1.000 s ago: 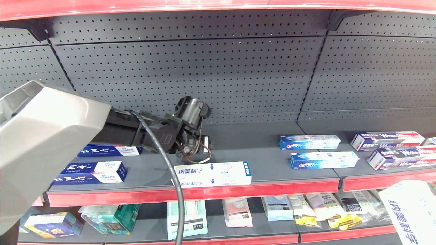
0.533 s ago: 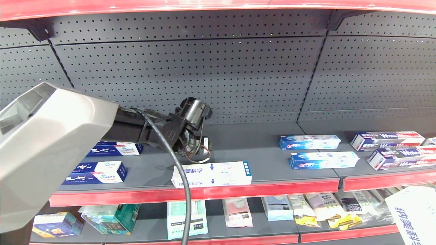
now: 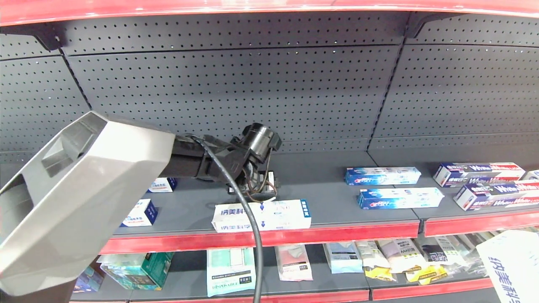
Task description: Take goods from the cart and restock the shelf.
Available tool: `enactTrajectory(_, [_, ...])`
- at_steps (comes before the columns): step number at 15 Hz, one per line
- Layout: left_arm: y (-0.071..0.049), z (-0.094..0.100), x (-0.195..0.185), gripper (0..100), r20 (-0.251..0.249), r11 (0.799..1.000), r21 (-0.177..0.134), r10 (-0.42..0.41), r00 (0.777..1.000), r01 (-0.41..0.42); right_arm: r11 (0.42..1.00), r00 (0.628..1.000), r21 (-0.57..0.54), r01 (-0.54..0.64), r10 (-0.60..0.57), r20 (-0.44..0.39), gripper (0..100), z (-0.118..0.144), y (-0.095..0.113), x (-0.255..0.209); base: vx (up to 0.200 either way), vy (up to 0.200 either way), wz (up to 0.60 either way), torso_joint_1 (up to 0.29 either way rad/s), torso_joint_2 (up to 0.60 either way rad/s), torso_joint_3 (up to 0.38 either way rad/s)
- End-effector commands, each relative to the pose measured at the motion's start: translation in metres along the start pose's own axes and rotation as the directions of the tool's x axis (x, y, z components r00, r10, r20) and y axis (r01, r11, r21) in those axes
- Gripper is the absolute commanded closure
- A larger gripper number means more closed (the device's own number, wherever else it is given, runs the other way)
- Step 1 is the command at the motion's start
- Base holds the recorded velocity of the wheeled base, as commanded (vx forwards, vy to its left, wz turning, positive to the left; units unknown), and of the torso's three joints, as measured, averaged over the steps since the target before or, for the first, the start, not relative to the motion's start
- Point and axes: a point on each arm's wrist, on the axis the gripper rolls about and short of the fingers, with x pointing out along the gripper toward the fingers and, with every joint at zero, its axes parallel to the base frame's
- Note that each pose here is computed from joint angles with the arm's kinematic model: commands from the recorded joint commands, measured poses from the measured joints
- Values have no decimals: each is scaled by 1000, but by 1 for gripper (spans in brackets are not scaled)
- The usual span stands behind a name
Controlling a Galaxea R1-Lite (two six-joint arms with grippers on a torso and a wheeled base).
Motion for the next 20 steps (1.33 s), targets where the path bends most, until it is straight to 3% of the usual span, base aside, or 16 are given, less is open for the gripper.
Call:
enactTrajectory(1, [-1, -3, 4, 0, -12, 1000, -3, -2, 1000, 2, 1000, 1000, 0, 1, -1, 1, 100, 0, 0, 0, 0, 0, 0, 0, 0, 0])
enactTrajectory(5, [-1, -6, 5, 0, -49, 1000, -3, -12, 999, 12, 1000, 1000, -1, 4, -4, -2, 100, -1, 0, 0, 0, 0, 0, 0, 0, 0])
enactTrajectory(12, [-7, -14, 13, 0, -86, 998, -66, 1, 996, -6, 1000, 1000, -1, 2, -2, -3, 100, -1, 0, 0, 0, 0, 0, 0, 0, 0])
enactTrajectory(14, [-14, -13, 12, 0, -111, 993, -119, 8, 994, -21, 1000, 1000, -2, 2, -2, -3, 100, -1, 0, 0, 0, 0, 0, 0, 0, 0])
enactTrajectory(15, [-15, -12, 11, 0, -118, 991, -129, 11, 993, -26, 1000, 1000, -2, 2, -2, -3, 100, -1, 0, 0, 0, 0, 0, 0, 0, 0])
enactTrajectory(20, [-11, -18, 8, 0, -187, 992, -110, 34, 982, -56, 1000, 1000, 0, 4, -4, 4, 100, -1, 0, -1, 0, 0, 0, 0, 0, 0])
